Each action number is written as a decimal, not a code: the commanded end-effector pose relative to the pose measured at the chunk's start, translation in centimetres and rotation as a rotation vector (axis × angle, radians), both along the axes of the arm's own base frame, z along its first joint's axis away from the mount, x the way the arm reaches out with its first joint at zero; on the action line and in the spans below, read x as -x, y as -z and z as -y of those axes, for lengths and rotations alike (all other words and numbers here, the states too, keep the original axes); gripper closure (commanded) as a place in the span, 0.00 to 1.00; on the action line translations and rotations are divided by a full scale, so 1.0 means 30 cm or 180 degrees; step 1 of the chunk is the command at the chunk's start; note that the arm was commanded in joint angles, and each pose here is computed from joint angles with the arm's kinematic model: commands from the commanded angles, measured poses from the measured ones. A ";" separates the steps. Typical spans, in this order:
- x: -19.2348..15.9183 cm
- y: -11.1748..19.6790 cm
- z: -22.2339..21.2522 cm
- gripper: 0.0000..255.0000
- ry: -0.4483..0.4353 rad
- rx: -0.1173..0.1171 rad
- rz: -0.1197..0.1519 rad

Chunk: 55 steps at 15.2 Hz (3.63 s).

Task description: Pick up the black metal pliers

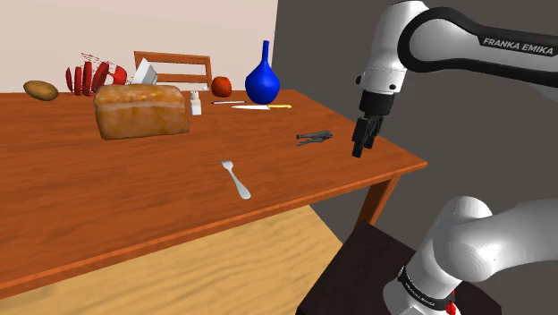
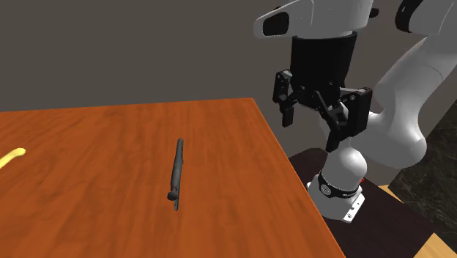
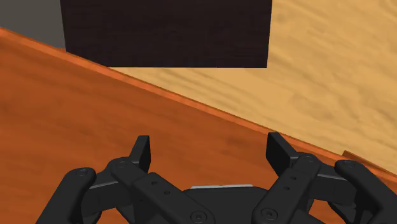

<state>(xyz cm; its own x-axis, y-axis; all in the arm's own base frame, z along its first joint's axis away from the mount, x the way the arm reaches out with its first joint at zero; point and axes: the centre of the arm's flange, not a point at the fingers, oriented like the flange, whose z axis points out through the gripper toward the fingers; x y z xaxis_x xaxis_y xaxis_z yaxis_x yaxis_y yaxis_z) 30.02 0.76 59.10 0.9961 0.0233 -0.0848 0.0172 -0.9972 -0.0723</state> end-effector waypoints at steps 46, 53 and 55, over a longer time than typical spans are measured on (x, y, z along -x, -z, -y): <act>-0.682 0.151 0.298 1.00 -0.3839 0.0341 -0.0095; -0.682 0.028 0.298 1.00 -0.3839 0.0341 -0.0095; -0.682 -0.007 0.298 1.00 -0.3839 0.0341 -0.0095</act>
<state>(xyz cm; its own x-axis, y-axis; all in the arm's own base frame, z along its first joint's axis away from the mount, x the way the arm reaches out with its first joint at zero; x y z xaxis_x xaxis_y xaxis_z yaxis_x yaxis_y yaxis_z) 50.54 -8.06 58.72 0.3367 0.9269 -0.1658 0.9395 -0.3424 -0.0062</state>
